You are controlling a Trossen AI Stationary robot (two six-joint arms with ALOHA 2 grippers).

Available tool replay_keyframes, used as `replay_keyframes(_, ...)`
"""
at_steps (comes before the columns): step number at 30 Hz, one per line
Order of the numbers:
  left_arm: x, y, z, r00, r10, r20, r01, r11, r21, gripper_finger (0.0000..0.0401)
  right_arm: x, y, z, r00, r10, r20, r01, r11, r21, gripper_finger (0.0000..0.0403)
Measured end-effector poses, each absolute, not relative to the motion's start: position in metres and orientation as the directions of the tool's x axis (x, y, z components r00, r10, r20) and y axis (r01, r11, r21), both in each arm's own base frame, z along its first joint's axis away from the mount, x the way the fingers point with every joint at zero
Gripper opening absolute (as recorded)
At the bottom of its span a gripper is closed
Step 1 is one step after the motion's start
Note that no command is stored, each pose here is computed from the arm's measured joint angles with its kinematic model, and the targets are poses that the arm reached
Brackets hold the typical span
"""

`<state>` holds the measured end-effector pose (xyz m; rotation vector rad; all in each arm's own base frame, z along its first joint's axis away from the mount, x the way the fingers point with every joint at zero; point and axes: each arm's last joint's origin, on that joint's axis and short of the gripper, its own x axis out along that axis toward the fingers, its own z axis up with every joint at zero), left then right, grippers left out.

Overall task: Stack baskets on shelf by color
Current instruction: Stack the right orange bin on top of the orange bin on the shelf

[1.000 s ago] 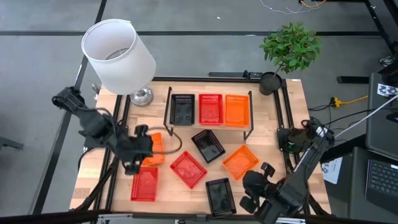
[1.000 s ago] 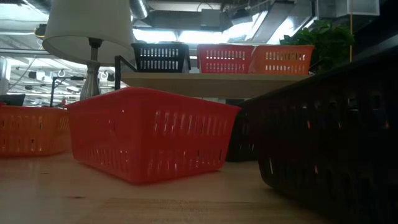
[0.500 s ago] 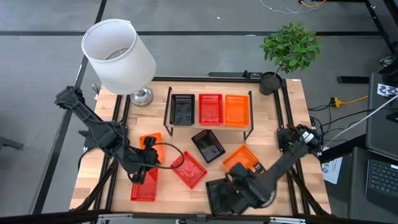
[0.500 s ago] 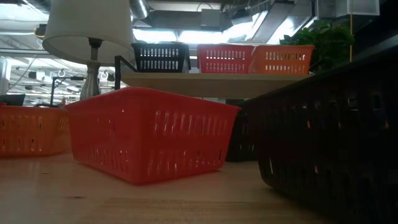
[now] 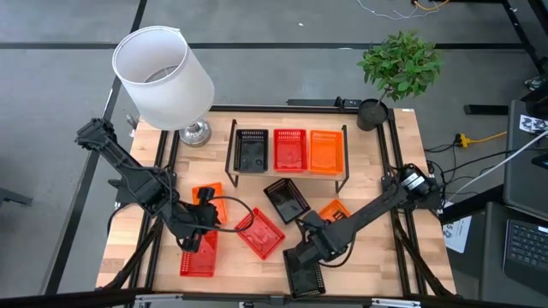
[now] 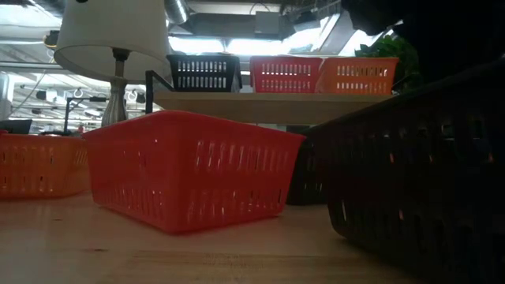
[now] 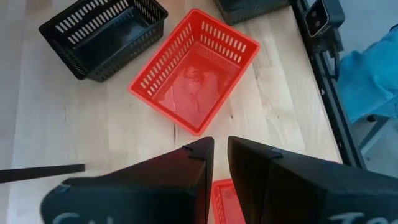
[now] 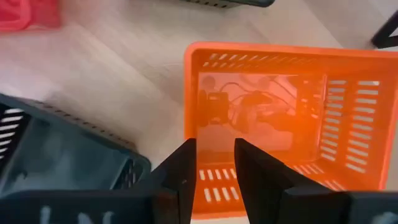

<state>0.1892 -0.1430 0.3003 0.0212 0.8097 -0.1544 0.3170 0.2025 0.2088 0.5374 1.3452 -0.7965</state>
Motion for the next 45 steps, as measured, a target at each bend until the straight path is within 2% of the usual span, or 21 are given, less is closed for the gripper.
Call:
replay_keyframes(5,0.189,-0.143,0.3,0.679,-0.129,-0.723,0.146,0.988,-0.04,0.0039,0.319,0.204,0.201,0.061,-0.172,-0.983,0.76,0.647,-0.066,0.0108)
replay_keyframes(20,0.189,-0.143,0.3,0.678,-0.13,-0.723,0.128,0.99,-0.058,0.0039,0.31,0.2,0.171,0.026,-0.159,-0.987,0.729,0.679,-0.09,0.0106)
replay_keyframes(23,0.189,-0.143,0.3,0.678,-0.13,-0.723,0.128,0.99,-0.059,0.0039,0.306,0.201,0.166,0.0,-0.141,-0.99,0.724,0.683,-0.097,0.0086)
replay_keyframes(27,0.189,-0.143,0.3,0.678,-0.13,-0.723,0.127,0.99,-0.06,0.0039,0.297,0.212,0.164,-0.021,-0.118,-0.993,0.699,0.709,-0.099,0.0017)
replay_keyframes(28,0.189,-0.143,0.3,0.678,-0.131,-0.723,0.127,0.99,-0.06,0.0039,0.294,0.217,0.167,-0.016,-0.116,-0.993,0.69,0.717,-0.095,0.001)
replay_keyframes(33,0.189,-0.143,0.3,0.678,-0.13,-0.723,0.127,0.99,-0.059,0.0039,0.289,0.249,0.196,0.042,-0.061,-0.997,0.655,0.755,-0.019,0.0004)
replay_keyframes(37,0.189,-0.143,0.3,0.678,-0.13,-0.723,0.127,0.99,-0.06,0.0039,0.277,0.273,0.241,0.074,-0.045,-0.996,0.665,0.746,0.016,0.0002)
replay_keyframes(40,0.189,-0.143,0.3,0.678,-0.13,-0.723,0.127,0.99,-0.06,0.0039,0.262,0.283,0.277,0.112,-0.082,-0.99,0.685,0.728,0.017,0.0002)
replay_keyframes(43,0.189,-0.143,0.3,0.678,-0.13,-0.723,0.127,0.99,-0.059,0.0039,0.249,0.289,0.308,0.216,-0.141,-0.966,0.675,0.737,0.043,0.0002)
replay_keyframes(45,0.189,-0.143,0.3,0.678,-0.13,-0.723,0.127,0.99,-0.06,0.0039,0.245,0.291,0.326,0.344,-0.191,-0.919,0.637,0.767,0.079,0.0002)
